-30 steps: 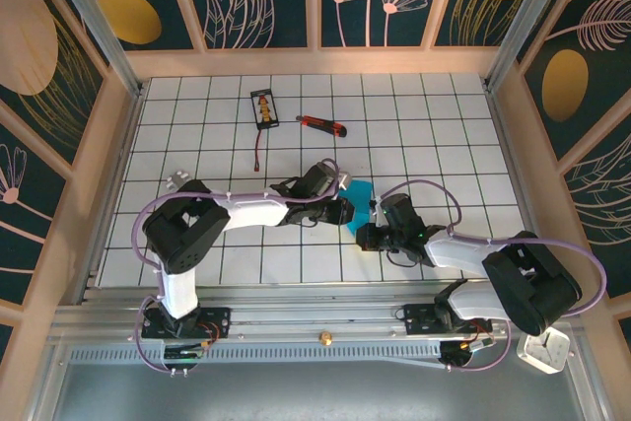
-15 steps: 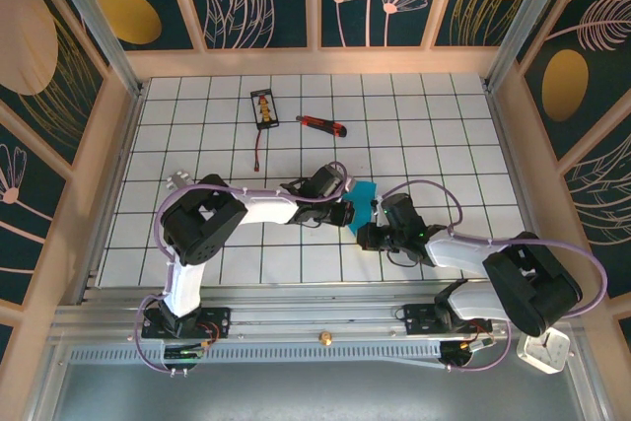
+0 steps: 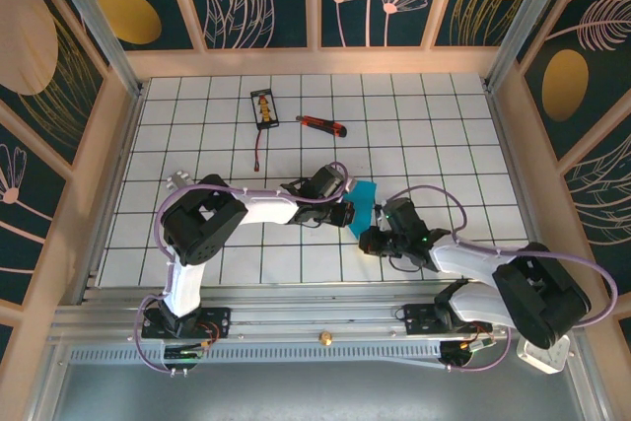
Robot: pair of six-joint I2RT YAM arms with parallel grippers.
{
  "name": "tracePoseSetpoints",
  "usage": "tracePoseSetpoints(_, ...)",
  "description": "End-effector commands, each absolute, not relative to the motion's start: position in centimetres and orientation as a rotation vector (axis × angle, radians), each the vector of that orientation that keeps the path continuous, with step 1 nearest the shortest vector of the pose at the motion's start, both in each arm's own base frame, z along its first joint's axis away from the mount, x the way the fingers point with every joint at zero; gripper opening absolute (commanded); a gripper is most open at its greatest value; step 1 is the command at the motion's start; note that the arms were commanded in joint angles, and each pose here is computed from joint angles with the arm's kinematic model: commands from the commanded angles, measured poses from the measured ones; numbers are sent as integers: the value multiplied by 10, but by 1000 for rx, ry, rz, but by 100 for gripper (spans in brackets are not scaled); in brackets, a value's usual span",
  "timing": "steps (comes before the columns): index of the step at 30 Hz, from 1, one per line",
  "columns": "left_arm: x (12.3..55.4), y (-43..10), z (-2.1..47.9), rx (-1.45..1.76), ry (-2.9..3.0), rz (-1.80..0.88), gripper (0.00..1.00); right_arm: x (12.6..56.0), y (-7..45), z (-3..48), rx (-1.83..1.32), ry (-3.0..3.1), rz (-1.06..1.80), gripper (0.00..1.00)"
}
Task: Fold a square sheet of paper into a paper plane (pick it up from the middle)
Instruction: Third fold the triangle at the center of the table.
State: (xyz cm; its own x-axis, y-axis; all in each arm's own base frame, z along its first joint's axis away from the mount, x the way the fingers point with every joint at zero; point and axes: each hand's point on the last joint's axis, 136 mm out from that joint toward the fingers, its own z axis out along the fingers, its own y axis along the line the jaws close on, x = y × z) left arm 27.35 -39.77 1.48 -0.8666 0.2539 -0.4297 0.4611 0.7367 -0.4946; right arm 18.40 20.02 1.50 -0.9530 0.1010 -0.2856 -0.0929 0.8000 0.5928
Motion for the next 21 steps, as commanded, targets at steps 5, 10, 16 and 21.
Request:
tracePoseSetpoints(5, 267, -363, -29, 551, 2731, -657, 0, 131, 164, -18, 178, 2931, 737, 0)
tracePoseSetpoints(10, 265, -365, -27, 552, 2732, -679, 0, 163, 177, 22, 123, 2761, 811, 0)
tracePoseSetpoints(16, 266, -368, -23, 547, 2724, -698, 0, 200, 209, 65, 34, 2578, 1023, 0)
tracePoseSetpoints(21, 267, -369, -22, 541, 2723, -707, 0, 214, 213, 50, 20, 2604, 1015, 0)
